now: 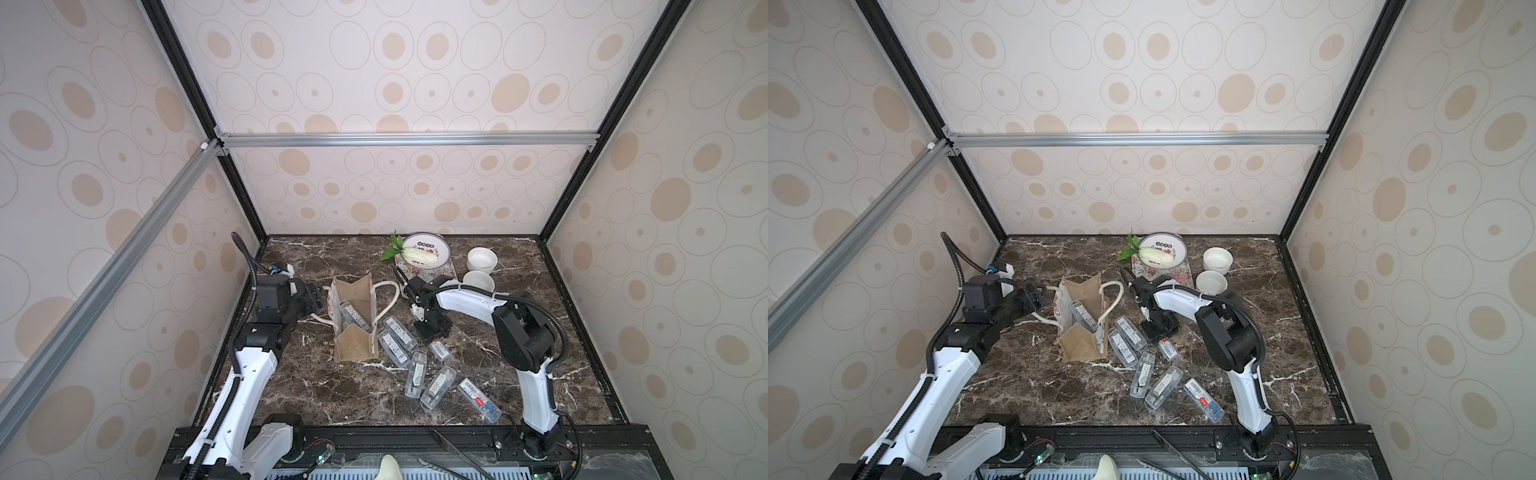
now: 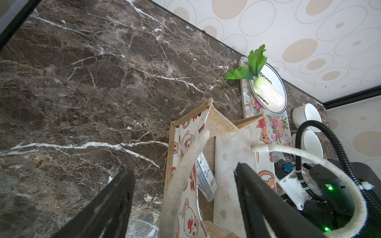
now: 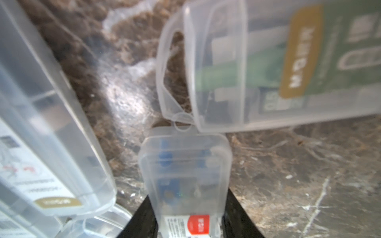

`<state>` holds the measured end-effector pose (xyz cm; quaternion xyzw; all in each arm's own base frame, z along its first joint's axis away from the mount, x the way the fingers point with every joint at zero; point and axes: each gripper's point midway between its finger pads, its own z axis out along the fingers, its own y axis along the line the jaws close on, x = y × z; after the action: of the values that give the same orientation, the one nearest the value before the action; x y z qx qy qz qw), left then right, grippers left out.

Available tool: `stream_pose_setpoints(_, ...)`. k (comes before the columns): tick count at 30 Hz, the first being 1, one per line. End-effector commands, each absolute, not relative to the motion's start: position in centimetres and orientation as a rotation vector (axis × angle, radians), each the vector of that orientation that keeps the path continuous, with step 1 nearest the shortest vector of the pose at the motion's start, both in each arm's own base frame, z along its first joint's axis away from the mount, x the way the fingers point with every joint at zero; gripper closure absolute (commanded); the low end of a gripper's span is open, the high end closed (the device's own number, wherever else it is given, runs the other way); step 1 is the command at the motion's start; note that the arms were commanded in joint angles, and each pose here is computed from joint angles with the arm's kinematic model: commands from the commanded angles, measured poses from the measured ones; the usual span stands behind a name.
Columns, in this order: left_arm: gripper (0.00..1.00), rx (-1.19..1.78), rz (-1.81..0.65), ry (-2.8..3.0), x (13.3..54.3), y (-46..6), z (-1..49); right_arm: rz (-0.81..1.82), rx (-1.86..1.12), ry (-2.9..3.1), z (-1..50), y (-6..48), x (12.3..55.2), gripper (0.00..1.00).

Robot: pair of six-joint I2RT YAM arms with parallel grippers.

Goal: Put the compass set into the canvas bag
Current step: Pick up the compass set at the center of the board, then place the compass set in the canvas bag.

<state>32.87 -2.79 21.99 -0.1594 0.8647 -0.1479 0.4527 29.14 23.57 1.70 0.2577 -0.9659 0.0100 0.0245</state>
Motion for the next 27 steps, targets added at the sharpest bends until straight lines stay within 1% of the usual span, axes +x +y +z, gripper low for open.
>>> stream_pose_setpoints(1,0.24,-0.380,-0.348,2.126,32.6,-2.7,22.7,0.074,0.804,-2.978,1.3,22.7,28.8,0.56)
stream_pose_setpoints(2,0.24,-0.381,-0.345,2.127,32.6,-2.6,22.7,0.067,0.805,-2.989,1.8,22.7,28.8,0.58)
stream_pose_setpoints(10,0.24,-0.366,-0.317,2.121,32.6,-2.4,23.1,0.005,0.764,-3.103,8.1,22.2,28.0,0.59)
stream_pose_setpoints(13,0.24,-0.359,-0.318,2.124,32.7,-2.4,23.0,-0.041,0.745,-3.185,11.3,22.0,28.4,0.59)
stream_pose_setpoints(16,0.24,-0.348,-0.326,2.127,32.8,-2.6,22.9,-0.121,0.704,-3.280,14.9,22.4,29.7,0.59)
stream_pose_setpoints(19,0.24,-0.337,-0.345,2.128,32.9,-3.0,23.0,-0.177,0.704,-3.349,18.4,23.4,31.2,0.59)
stream_pose_setpoints(23,0.24,-0.338,-0.353,2.127,32.9,-3.1,22.8,-0.344,0.756,-3.429,23.4,26.2,33.2,0.58)
stream_pose_setpoints(27,0.25,-0.338,-0.364,2.128,32.8,-3.2,22.7,-0.402,0.895,-3.471,26.4,29.6,34.5,0.57)
